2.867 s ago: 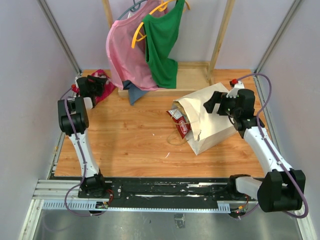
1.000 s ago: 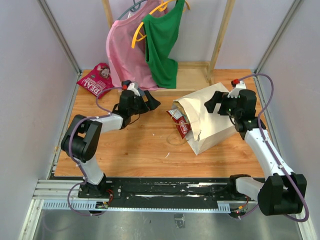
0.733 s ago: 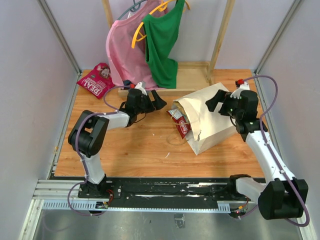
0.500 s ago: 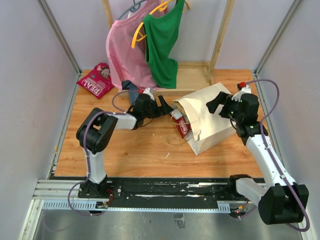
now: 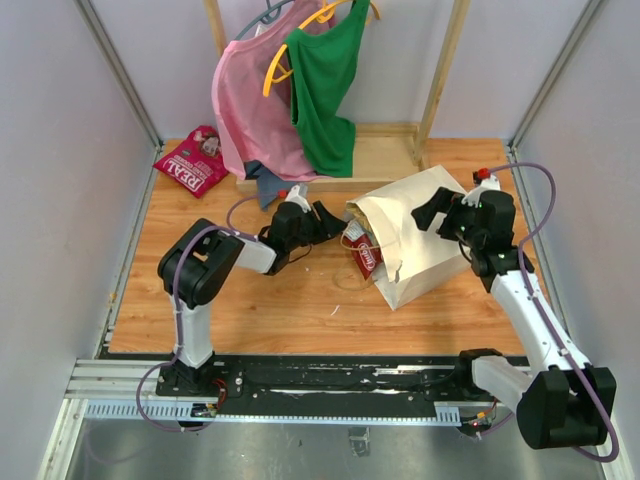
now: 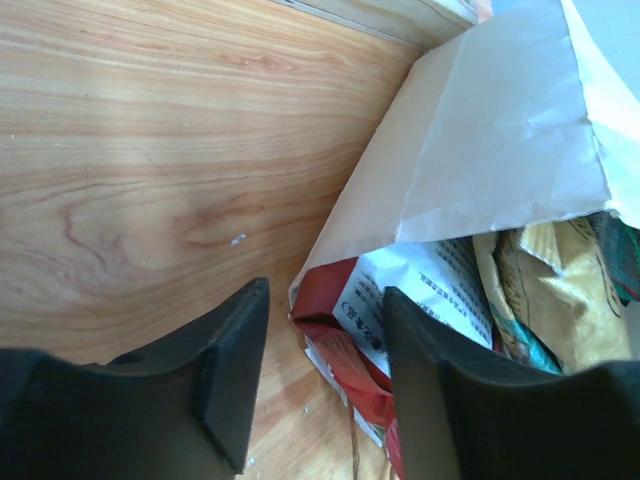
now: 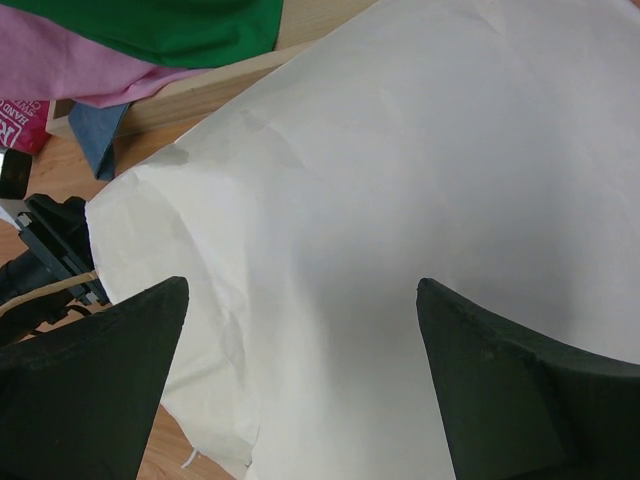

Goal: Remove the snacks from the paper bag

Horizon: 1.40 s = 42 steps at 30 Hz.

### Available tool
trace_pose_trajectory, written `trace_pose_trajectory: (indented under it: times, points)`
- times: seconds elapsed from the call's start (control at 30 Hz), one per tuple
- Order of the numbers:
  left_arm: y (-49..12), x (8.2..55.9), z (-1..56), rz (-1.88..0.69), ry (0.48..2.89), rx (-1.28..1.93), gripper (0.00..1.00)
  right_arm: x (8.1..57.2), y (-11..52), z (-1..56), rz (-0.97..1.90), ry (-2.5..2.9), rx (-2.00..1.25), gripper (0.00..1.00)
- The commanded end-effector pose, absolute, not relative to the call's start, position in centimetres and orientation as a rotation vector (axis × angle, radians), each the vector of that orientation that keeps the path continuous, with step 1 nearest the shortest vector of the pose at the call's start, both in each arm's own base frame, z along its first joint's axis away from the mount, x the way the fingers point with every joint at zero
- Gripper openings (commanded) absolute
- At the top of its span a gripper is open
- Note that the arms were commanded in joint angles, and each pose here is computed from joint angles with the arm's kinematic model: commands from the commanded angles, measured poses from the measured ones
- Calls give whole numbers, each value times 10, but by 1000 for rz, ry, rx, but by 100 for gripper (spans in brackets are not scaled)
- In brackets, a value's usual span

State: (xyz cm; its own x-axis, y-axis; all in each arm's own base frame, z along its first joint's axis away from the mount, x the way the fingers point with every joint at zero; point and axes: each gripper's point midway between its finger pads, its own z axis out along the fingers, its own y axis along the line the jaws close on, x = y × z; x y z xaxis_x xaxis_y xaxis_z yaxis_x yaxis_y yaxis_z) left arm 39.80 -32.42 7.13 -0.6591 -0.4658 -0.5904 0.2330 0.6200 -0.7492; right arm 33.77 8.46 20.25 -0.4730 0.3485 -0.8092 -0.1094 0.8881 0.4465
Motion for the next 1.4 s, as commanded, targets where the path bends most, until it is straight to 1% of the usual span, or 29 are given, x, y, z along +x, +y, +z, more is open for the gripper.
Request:
trace_pose_trajectory:
  times: [0.0, 0.03, 0.1, 0.17, 0.2, 0.27, 0.33, 0.4, 0.5, 0.8, 0.93, 1.07, 1.2, 1.37]
  points:
    - [-328, 390, 98, -1157, 1937, -171, 48, 337, 87, 207, 540, 1969, 155, 98]
    - [-328, 389, 98, -1169, 1935, -175, 44, 337, 87, 206, 542, 1971, 157, 98]
    - [-328, 386, 98, -1184, 1929, -183, 41, 337, 87, 206, 542, 1970, 156, 98]
    - [-327, 386, 99, -1186, 1923, -187, 34, 336, 87, 206, 541, 1970, 156, 98]
    - [-326, 386, 99, -1185, 1919, -190, 33, 336, 87, 206, 541, 1968, 155, 98]
    - [-326, 388, 99, -1179, 1914, -189, 27, 335, 86, 205, 538, 1970, 156, 98]
    - [-326, 388, 100, -1176, 1910, -185, 19, 335, 86, 206, 534, 1967, 153, 98]
    - [-325, 387, 103, -1177, 1904, -180, 14, 334, 85, 205, 529, 1968, 154, 98]
    - [-321, 386, 111, -1159, 1892, -175, 1, 333, 82, 206, 513, 1965, 155, 98]
    - [-316, 373, 162, -1156, 1830, -71, 0, 336, 83, 194, 521, 1992, 173, 98]
    - [-309, 363, 176, -1136, 1829, -20, 1, 338, 85, 190, 532, 2008, 173, 98]
    - [-292, 354, 185, -1153, 1831, -13, 0, 338, 85, 190, 529, 2007, 176, 98]
    - [-261, 351, 202, -1182, 1798, -44, 0, 337, 85, 190, 533, 2006, 177, 98]
    - [-224, 345, 232, -1125, 1755, -57, 0, 337, 86, 190, 536, 2004, 176, 98]
